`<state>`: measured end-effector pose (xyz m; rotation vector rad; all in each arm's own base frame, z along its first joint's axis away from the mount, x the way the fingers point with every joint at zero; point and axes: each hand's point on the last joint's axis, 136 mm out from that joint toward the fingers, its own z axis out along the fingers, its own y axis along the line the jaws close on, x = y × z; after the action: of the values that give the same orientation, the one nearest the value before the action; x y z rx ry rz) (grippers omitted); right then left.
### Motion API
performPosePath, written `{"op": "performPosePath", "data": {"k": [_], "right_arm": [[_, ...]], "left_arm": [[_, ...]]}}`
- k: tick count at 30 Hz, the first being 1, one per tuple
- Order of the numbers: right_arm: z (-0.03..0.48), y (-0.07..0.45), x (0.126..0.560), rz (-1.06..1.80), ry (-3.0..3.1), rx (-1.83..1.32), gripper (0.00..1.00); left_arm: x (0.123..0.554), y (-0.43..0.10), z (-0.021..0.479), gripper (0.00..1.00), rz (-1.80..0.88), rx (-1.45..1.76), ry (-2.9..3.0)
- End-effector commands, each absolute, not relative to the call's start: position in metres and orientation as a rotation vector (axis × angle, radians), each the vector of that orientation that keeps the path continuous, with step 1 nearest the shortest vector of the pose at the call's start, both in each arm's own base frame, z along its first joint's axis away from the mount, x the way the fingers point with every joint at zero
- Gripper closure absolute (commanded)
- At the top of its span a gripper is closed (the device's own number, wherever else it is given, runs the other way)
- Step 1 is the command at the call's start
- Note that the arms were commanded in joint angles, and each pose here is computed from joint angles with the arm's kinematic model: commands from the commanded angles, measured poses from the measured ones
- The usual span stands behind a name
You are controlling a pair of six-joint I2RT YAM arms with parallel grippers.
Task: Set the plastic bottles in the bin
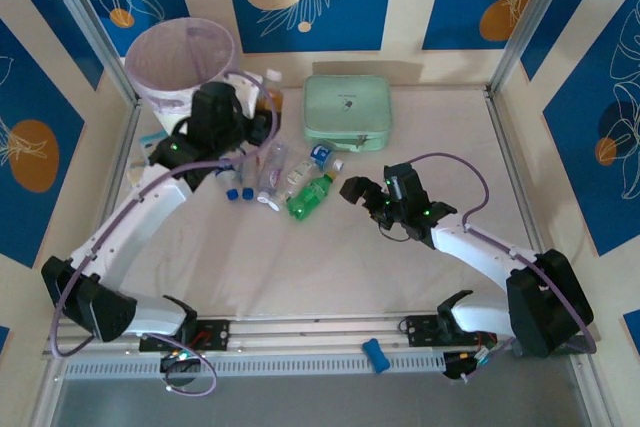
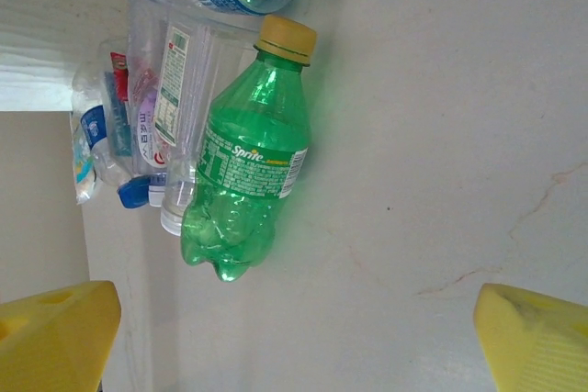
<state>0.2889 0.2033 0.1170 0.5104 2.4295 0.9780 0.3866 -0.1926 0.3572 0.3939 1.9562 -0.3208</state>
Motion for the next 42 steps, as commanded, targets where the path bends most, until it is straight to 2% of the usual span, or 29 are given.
{"op": "performPosePath", "data": {"k": [1, 10, 17, 29, 31, 33, 34, 36, 42], "right_arm": [[0.115, 0.198, 0.281, 0.962, 2.440, 0.531, 0.01], [0.123, 0.181, 0.278, 0.909, 2.427, 0.539, 0.01], [0.129, 0.162, 0.276, 0.855, 2.402, 0.568, 0.01], [0.131, 0.145, 0.270, 0.825, 2.372, 0.613, 0.01], [0.131, 0.142, 0.268, 0.820, 2.368, 0.619, 0.01], [0.131, 0.140, 0.268, 0.822, 2.362, 0.628, 0.01], [0.130, 0.139, 0.267, 0.821, 2.361, 0.633, 0.01], [0.130, 0.138, 0.267, 0.824, 2.360, 0.636, 0.01], [0.128, 0.139, 0.269, 0.835, 2.359, 0.628, 0.01]], "left_arm": [[0.406, -0.164, 0.380, 0.57, -0.217, 0.446, 1.936], [0.465, -0.079, 0.405, 0.57, -0.082, 0.293, 1.951], [0.499, -0.026, 0.390, 0.56, 0.045, 0.175, 1.994], [0.536, 0.013, 0.357, 0.54, 0.061, 0.064, 2.101], [0.537, 0.014, 0.357, 0.48, 0.058, 0.055, 2.105], [0.536, 0.013, 0.359, 0.35, 0.045, 0.043, 2.104], [0.534, 0.013, 0.360, 0.21, 0.038, 0.037, 2.102], [0.530, 0.011, 0.368, 0.02, 0.023, 0.022, 2.088], [0.506, -0.007, 0.406, 0.00, -0.073, 0.035, 2.017]]}}
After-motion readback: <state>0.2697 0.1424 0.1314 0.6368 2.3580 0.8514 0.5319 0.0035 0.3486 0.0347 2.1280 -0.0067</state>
